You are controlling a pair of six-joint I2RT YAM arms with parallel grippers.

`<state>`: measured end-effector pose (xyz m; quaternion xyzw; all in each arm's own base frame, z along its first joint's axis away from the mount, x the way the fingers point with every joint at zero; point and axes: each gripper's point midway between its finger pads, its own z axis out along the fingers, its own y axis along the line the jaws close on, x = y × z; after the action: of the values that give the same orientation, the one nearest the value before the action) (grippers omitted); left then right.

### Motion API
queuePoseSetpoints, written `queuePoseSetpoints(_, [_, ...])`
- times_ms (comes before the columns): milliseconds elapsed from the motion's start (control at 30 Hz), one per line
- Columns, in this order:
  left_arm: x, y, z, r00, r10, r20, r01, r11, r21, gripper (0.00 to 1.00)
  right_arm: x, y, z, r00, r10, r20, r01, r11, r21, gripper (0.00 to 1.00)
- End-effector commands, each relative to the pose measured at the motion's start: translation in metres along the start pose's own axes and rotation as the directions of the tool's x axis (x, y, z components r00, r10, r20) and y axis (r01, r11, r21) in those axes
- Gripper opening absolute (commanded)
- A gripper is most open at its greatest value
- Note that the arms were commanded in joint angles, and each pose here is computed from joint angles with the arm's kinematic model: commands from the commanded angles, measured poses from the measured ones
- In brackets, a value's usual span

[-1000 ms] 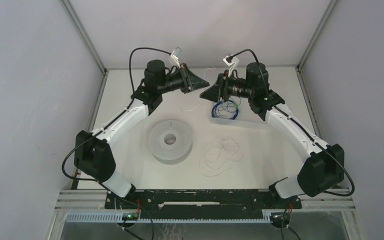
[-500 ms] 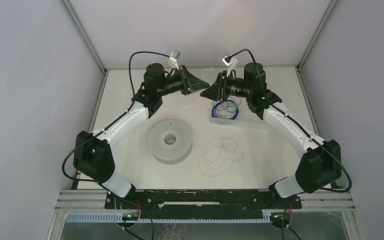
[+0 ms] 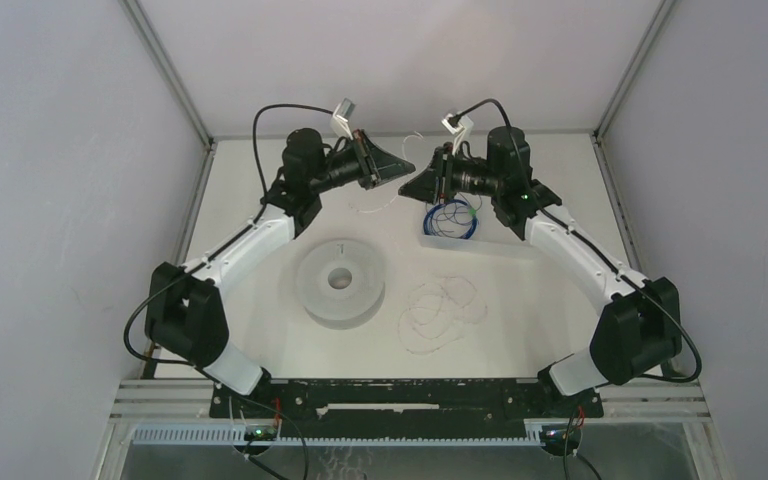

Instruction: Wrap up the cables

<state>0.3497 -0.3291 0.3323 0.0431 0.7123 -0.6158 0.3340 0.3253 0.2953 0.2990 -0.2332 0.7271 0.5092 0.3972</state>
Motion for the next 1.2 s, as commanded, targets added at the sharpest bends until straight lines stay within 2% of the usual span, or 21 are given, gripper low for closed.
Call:
queuePoseSetpoints(0, [-0.015, -0.033, -0.013, 0.998, 0.048, 0.045, -0.052, 0.995, 0.089, 0.00, -0.012, 0.011, 0.003, 0.999, -0.037, 0.038, 0.039, 0.997, -0.063, 0.36])
queuePoseSetpoints(267, [-0.011, -0.027, -0.012, 0.999, 0.031, 0.042, -0.034, 0.995, 0.089, 0.00, -0.008, 0.013, 0.011, 1.000, 0.008, 0.022, -0.005, 0.994, -0.109, 0.36])
queuePoseSetpoints(600, [-0.009, -0.026, -0.011, 0.999, 0.026, 0.041, -0.030, 0.995, 0.096, 0.00, -0.012, 0.020, 0.010, 1.000, 0.002, 0.031, 0.003, 0.990, -0.142, 0.36])
queuePoseSetpoints(700, [-0.011, -0.028, -0.013, 0.997, 0.067, 0.040, -0.070, 0.993, 0.096, 0.01, -0.007, 0.016, 0.006, 0.999, -0.029, 0.017, 0.031, 0.992, -0.124, 0.37])
queuePoseSetpoints(767, [-0.013, -0.029, -0.018, 0.988, 0.154, 0.020, -0.155, 0.986, 0.065, 0.00, -0.005, 0.010, -0.002, 0.998, -0.062, 0.006, 0.063, 0.994, -0.091, 0.38])
queuePoseSetpoints(867, [-0.019, -0.033, -0.030, 0.939, 0.341, -0.037, -0.340, 0.940, 0.018, 0.00, -0.004, 0.001, -0.016, 0.992, -0.124, -0.002, 0.123, 0.991, -0.049, 0.42])
queuePoseSetpoints(1033, [-0.056, -0.034, -0.066, 0.791, 0.605, -0.089, -0.612, 0.783, -0.116, 0.00, 0.005, -0.001, -0.037, 0.959, -0.281, -0.045, 0.281, 0.960, -0.016, 0.48])
queuePoseSetpoints(1167, [-0.125, -0.047, -0.100, 0.697, 0.717, -0.004, -0.687, 0.666, -0.291, 0.00, 0.021, 0.000, -0.044, 0.940, -0.325, -0.103, 0.324, 0.946, -0.029, 0.52])
